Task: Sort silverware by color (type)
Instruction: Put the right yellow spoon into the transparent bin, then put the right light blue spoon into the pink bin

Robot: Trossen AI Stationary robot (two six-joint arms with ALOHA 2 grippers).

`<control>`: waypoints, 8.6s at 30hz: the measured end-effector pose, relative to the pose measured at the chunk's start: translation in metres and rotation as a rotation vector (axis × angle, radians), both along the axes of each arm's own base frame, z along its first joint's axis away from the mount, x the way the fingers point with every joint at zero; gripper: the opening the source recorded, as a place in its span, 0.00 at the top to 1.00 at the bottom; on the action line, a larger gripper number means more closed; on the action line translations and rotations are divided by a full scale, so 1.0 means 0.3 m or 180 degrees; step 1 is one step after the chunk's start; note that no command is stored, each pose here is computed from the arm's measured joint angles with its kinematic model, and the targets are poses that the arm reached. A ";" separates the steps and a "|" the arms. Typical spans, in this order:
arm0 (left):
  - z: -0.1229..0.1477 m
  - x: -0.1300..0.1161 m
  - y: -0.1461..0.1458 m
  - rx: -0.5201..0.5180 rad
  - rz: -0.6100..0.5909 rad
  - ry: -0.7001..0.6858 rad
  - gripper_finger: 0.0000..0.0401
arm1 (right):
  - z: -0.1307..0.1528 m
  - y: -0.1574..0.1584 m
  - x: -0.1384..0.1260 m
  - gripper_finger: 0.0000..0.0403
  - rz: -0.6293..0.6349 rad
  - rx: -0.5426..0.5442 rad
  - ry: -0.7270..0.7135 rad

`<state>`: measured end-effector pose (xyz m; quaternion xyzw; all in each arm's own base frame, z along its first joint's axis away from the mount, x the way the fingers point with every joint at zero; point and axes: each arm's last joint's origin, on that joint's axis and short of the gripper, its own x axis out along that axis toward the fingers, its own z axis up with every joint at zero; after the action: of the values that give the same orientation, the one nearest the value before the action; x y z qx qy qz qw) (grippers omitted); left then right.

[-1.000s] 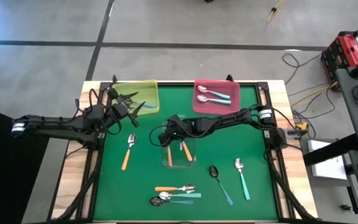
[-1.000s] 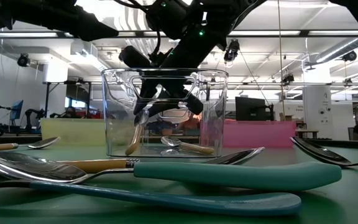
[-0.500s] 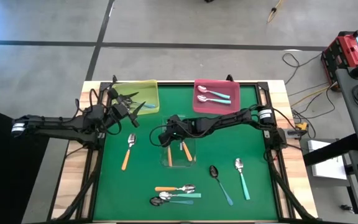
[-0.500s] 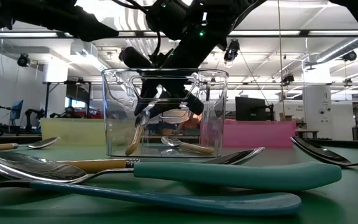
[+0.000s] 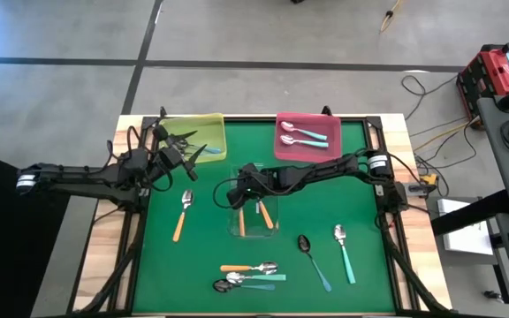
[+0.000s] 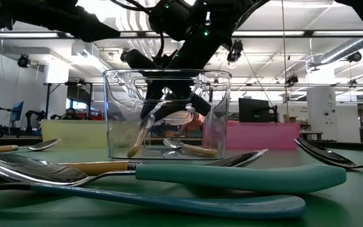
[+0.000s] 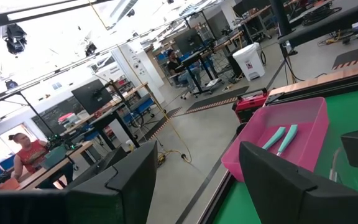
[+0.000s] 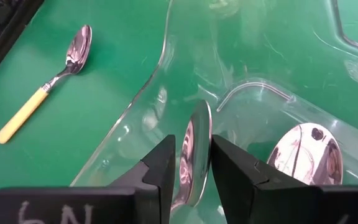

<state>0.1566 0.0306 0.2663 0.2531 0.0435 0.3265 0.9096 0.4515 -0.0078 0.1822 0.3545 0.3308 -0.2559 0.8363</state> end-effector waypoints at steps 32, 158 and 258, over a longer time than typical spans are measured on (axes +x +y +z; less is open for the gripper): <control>0.015 0.000 0.000 -0.0025 -0.0005 -0.0085 0.48 | 0.237 -0.012 -0.026 0.78 0.1218 -0.0538 0.0562; 0.109 0.271 -0.147 -0.0846 -0.0688 0.0184 0.48 | -0.104 0.478 -0.906 0.47 -0.0427 0.1404 0.2115; 0.140 0.016 -0.129 -0.0973 -0.0813 -0.0265 0.48 | 0.464 -0.286 -0.213 0.96 0.1881 -0.0851 0.1894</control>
<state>0.1614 -0.0082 0.3085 0.1018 0.0225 0.2084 0.9725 0.3877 -0.0936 0.3215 0.0442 0.6085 -0.1372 0.7804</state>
